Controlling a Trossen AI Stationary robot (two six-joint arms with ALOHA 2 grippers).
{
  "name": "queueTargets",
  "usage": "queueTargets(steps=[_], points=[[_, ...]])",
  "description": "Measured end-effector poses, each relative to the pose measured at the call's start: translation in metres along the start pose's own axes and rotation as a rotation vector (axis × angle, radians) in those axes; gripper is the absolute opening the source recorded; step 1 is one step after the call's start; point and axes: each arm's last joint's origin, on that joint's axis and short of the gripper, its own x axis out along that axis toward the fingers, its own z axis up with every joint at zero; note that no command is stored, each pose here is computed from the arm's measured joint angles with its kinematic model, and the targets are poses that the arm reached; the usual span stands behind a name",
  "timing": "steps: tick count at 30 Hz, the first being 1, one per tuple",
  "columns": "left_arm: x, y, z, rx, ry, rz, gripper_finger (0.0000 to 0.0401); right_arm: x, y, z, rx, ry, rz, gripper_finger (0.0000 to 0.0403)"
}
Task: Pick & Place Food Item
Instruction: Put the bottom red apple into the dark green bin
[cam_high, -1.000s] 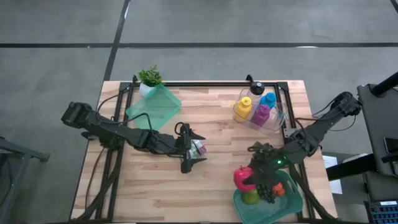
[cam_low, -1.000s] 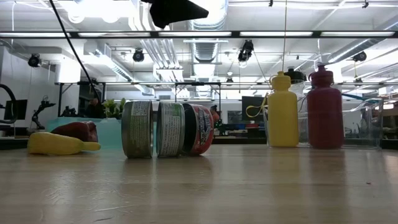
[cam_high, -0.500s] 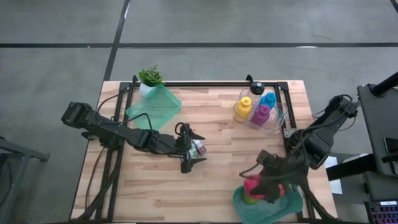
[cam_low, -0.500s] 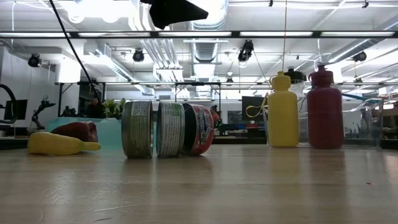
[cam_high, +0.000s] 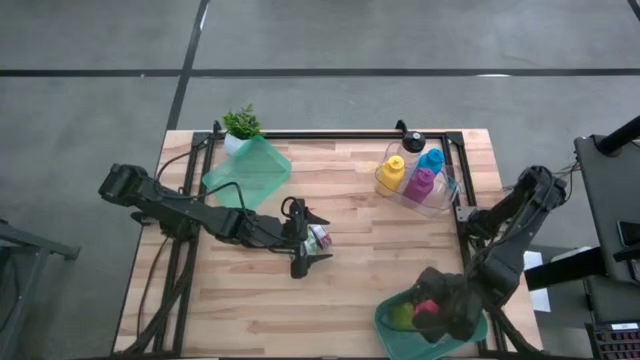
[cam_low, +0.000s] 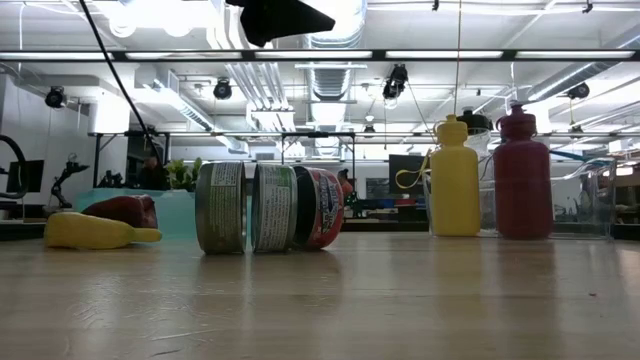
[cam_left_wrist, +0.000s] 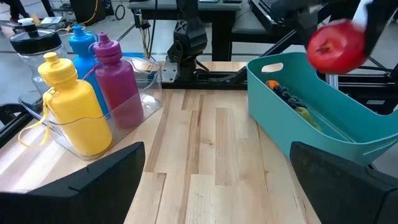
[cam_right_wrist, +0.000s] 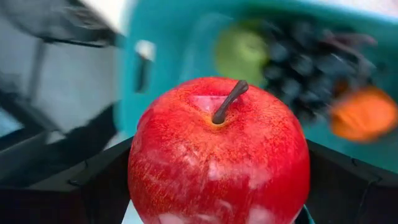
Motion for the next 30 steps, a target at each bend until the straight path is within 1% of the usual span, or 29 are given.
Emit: queueTargets(steps=[2,6,13,21,30], points=[[0.000,0.000,0.000,0.000,0.000,0.000,0.0400,0.008,-0.002,-0.001,0.028,0.008,-0.064,0.0368],[0.000,0.000,0.000,0.000,0.000,0.000,0.0400,0.022,-0.001,-0.003,0.101,0.001,-0.130,0.0368],[0.000,0.000,0.000,0.001,0.001,0.000,0.0400,0.043,0.003,-0.007,0.096,0.090,-0.210,0.0368],[0.000,0.000,0.000,0.001,0.004,0.000,0.0400,0.053,0.004,-0.008,0.109,0.084,-0.235,0.0368],[0.000,0.000,0.000,0.002,0.004,0.000,0.0400,0.054,0.005,-0.006,0.112,0.072,-0.232,0.0368]])
